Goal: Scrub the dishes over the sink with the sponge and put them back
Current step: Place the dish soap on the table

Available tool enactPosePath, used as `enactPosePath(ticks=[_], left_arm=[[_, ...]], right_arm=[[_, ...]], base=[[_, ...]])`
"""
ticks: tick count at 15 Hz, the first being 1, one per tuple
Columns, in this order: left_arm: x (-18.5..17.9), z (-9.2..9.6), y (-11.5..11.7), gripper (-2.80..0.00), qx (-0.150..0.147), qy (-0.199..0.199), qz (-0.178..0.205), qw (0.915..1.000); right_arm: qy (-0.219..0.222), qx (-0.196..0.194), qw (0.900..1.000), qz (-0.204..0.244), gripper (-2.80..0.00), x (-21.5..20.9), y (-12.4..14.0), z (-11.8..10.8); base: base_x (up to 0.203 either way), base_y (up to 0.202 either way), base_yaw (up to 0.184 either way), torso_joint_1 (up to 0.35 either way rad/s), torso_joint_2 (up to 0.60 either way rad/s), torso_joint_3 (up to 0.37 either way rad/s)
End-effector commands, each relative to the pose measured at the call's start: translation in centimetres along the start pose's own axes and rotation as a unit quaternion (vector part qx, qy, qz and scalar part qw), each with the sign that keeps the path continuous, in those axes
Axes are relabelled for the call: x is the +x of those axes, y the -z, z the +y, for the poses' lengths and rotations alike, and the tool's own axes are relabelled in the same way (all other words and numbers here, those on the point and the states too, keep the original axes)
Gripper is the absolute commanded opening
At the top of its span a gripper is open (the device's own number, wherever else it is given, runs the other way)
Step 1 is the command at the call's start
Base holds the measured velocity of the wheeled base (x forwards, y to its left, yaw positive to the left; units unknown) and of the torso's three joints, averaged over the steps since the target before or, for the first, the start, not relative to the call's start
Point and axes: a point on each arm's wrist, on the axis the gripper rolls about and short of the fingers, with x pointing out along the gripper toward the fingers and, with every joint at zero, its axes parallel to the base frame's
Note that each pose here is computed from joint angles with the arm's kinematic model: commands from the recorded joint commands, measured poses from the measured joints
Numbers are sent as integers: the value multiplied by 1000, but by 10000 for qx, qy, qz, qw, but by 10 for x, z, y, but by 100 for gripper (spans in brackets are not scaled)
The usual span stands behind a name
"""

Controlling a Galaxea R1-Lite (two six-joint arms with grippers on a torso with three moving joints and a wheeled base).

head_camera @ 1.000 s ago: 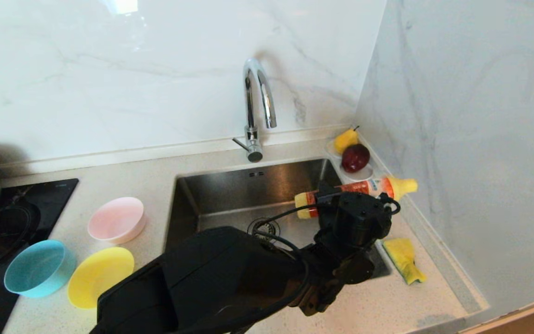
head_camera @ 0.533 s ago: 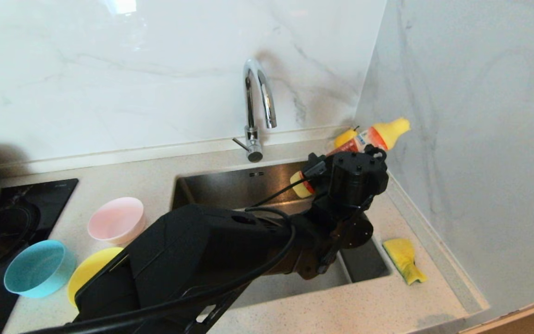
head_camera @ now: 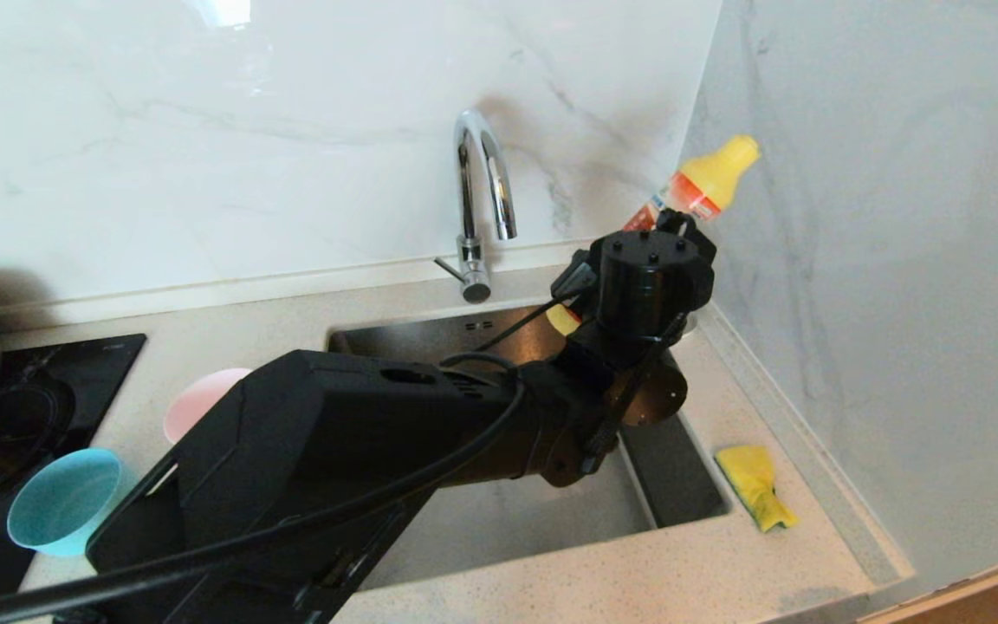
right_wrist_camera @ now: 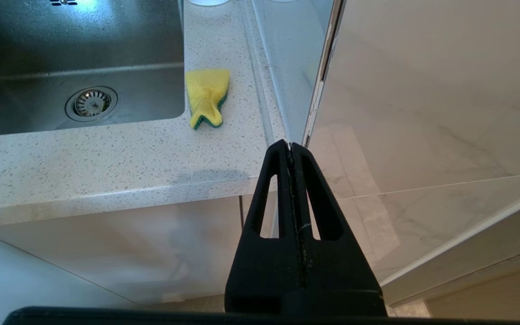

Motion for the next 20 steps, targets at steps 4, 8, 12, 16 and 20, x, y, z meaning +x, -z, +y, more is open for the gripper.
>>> enactPosePath(ticks=[4, 8, 12, 16, 20], left_arm=[[-7, 46, -31, -280, -762, -115, -551, 9955], [-11, 74, -46, -280, -1429, 57, -938, 9853], [-19, 99, -59, -280, -1803, 131, -1235, 9757], [-31, 134, -76, -280, -2178, 112, -1540, 9637], [-34, 171, -81, -280, -2648, -75, -1590, 9511]], right_arm=[[-4, 0, 10000, -3, -280, 0, 0, 0], [-1, -2, 10000, -10, -280, 0, 0, 0], [-4, 5, 10000, -3, -280, 0, 0, 0], [-4, -2, 10000, -3, -280, 0, 0, 0], [-4, 5, 10000, -3, -280, 0, 0, 0]], base=[[0, 0, 0, 0, 0, 0], [0, 0, 0, 0, 0, 0], [0, 0, 0, 0, 0, 0], [0, 0, 0, 0, 0, 0], [0, 0, 0, 0, 0, 0]])
